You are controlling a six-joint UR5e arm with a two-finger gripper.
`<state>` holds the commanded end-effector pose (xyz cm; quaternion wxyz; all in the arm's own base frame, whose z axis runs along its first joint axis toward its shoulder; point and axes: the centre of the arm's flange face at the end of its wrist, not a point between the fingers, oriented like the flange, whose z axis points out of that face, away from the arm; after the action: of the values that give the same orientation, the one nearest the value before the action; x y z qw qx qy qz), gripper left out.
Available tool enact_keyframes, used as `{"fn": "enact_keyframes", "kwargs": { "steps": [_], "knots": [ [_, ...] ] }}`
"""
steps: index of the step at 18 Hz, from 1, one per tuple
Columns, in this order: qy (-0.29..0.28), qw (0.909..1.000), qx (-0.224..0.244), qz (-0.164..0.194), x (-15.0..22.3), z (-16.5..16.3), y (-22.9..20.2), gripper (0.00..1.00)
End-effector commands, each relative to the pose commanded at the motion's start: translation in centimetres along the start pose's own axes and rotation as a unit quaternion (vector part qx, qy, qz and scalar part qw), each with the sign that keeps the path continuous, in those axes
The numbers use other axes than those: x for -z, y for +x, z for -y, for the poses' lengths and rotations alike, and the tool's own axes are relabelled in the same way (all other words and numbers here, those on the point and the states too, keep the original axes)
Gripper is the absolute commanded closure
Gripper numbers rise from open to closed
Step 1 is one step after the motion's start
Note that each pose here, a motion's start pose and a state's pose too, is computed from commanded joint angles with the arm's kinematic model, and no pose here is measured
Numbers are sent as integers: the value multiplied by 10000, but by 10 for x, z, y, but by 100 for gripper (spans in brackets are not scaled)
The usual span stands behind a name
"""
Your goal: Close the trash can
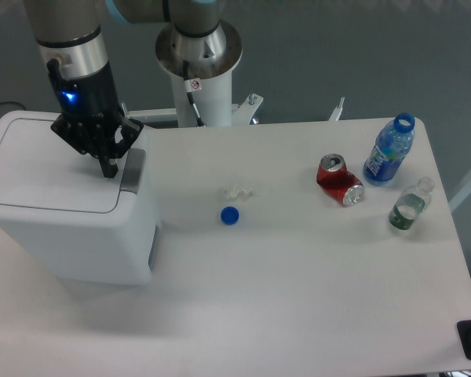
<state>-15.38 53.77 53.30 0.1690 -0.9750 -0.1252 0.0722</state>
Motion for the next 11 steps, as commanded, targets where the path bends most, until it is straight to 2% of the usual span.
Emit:
{"fn": "enact_keyframes", "kwargs": {
  "steps": [2, 4, 6, 11],
  "knots": [
    [44, 9999, 128, -13, 2, 1, -15, 65],
    [93, 9997, 234, 40, 7, 3, -30, 45],
    [109, 9992, 345, 154, 9, 3, -59, 0],
    [136, 9963, 838, 167, 3, -10, -148, 0]
  ]
}}
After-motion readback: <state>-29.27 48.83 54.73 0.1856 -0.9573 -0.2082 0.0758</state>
